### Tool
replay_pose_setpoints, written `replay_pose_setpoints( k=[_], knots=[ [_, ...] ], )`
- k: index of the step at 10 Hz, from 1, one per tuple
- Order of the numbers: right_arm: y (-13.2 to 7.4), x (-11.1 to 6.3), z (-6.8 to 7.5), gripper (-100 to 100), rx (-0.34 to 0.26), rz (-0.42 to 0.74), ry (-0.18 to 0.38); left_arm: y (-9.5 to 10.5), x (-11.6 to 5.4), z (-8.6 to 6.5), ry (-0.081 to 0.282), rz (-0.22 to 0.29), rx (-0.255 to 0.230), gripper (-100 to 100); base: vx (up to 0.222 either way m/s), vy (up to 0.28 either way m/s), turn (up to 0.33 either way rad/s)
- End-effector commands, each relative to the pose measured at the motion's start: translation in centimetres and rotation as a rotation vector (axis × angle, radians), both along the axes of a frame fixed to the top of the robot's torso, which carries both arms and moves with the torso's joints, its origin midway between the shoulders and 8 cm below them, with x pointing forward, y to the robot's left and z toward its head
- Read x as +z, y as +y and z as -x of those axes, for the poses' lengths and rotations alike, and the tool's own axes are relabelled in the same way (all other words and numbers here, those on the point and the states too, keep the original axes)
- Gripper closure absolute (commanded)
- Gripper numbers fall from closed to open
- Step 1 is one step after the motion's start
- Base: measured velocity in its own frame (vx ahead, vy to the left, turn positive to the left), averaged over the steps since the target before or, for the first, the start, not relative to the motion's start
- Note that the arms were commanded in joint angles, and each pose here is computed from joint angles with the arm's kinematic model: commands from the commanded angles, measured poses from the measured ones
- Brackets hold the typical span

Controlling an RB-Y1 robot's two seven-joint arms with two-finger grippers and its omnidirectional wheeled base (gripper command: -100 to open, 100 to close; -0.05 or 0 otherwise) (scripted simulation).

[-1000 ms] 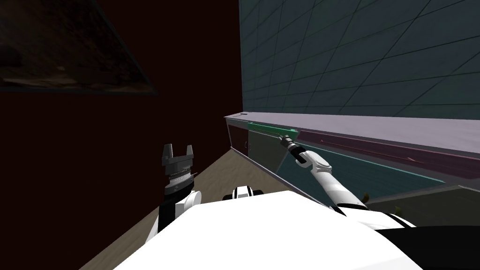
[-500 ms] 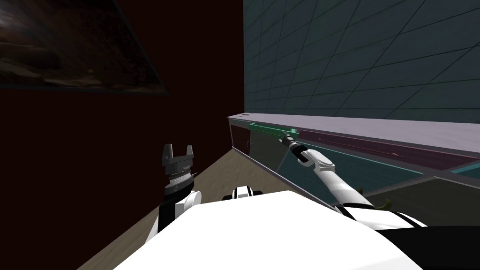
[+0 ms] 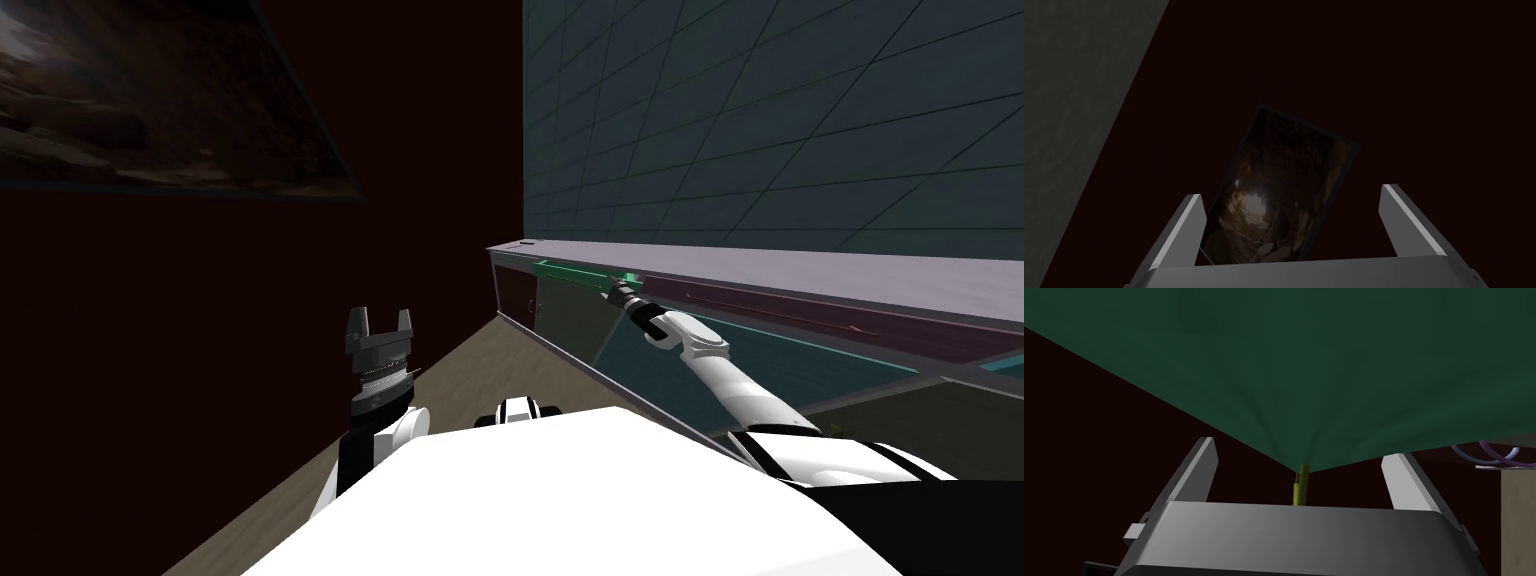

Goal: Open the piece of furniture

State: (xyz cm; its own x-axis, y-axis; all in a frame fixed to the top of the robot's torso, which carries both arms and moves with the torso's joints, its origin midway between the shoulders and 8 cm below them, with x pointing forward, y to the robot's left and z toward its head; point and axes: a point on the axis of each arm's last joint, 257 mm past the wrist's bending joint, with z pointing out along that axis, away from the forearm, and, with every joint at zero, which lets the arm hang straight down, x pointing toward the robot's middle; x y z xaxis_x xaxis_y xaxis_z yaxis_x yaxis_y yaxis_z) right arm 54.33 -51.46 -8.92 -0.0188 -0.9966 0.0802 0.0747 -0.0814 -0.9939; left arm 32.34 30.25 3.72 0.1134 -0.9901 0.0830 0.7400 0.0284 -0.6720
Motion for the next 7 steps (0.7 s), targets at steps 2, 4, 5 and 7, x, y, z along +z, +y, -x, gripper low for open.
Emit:
replay_pose_setpoints(
  k=[2, 4, 5, 7],
  knots=[
    [-0.44, 0.2, 0.19, 0, -0.002, -0.004, 0.005, 0.0, 0.0, 0.0, 0.0, 0.0, 0.0, 0, 0.0, 0.005, 0.002],
    [-0.41, -0.14, 0.23, 0, -0.002, -0.005, 0.01, 0.0, 0.0, 0.0, 0.0, 0.0, 0.0, 0, 0.0, 0.0, 0.0],
    [-0.39, -0.26, 0.25, 0, -0.002, -0.006, 0.012, 0.0, 0.0, 0.0, 0.0, 0.0, 0.0, 0, 0.0, 0.0, 0.0],
    [-0.38, -0.42, 0.27, 0, -0.002, -0.007, 0.014, 0.0, 0.0, 0.0, 0.0, 0.0, 0.0, 0, 0.0, 0.0, 0.0]
  ],
)
